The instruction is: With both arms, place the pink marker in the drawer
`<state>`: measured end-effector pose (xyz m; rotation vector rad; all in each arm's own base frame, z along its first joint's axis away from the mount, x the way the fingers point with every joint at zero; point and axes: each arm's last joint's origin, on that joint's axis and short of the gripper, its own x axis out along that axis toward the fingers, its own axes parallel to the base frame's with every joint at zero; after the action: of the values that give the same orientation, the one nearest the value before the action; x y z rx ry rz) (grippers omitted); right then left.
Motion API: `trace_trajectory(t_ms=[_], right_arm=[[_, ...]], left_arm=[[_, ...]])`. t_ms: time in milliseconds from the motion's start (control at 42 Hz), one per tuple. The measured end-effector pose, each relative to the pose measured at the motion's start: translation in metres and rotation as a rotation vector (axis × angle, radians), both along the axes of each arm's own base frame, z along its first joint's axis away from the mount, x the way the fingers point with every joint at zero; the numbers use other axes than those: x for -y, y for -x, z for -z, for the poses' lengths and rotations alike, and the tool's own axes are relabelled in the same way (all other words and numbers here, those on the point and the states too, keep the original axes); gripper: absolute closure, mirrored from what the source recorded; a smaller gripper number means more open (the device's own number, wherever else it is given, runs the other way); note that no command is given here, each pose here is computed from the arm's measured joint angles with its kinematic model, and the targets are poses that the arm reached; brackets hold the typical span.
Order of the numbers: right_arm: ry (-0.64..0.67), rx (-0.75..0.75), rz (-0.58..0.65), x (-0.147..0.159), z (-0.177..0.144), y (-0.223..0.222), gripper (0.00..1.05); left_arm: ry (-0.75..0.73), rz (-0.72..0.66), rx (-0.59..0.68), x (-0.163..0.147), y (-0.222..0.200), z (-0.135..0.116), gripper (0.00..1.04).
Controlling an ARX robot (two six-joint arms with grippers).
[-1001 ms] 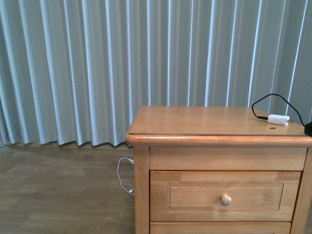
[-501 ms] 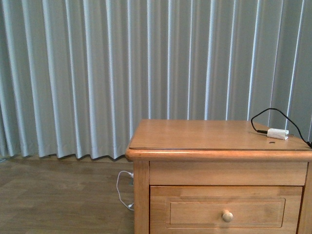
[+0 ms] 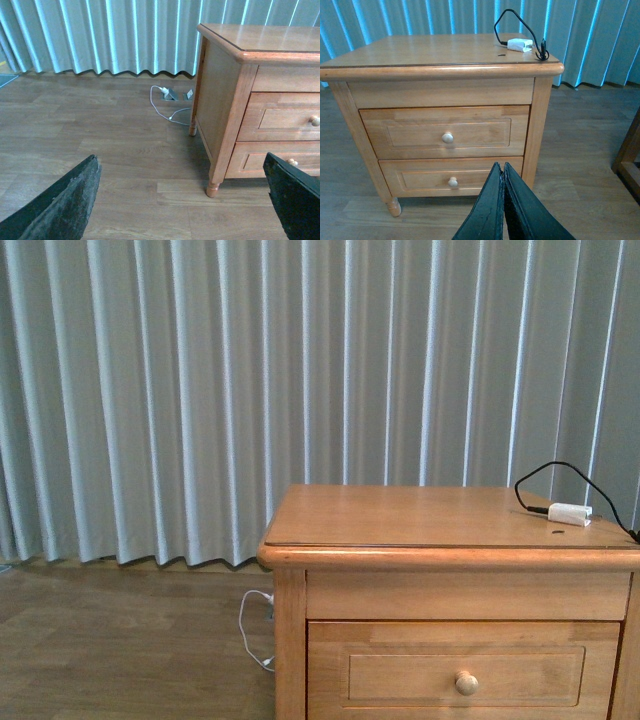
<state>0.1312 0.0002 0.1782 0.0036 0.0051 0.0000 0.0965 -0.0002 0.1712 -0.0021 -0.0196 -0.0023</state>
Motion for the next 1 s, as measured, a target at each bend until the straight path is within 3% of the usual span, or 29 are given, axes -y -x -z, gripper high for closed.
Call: trace_trajectory(t_ms=[1001], right_arm=[[0.000, 0.009, -0.001, 0.000, 0.013, 0.033, 1.03]], left_arm=[[0.000, 0.000, 0.000, 0.000, 0.000, 0.000, 0.06]])
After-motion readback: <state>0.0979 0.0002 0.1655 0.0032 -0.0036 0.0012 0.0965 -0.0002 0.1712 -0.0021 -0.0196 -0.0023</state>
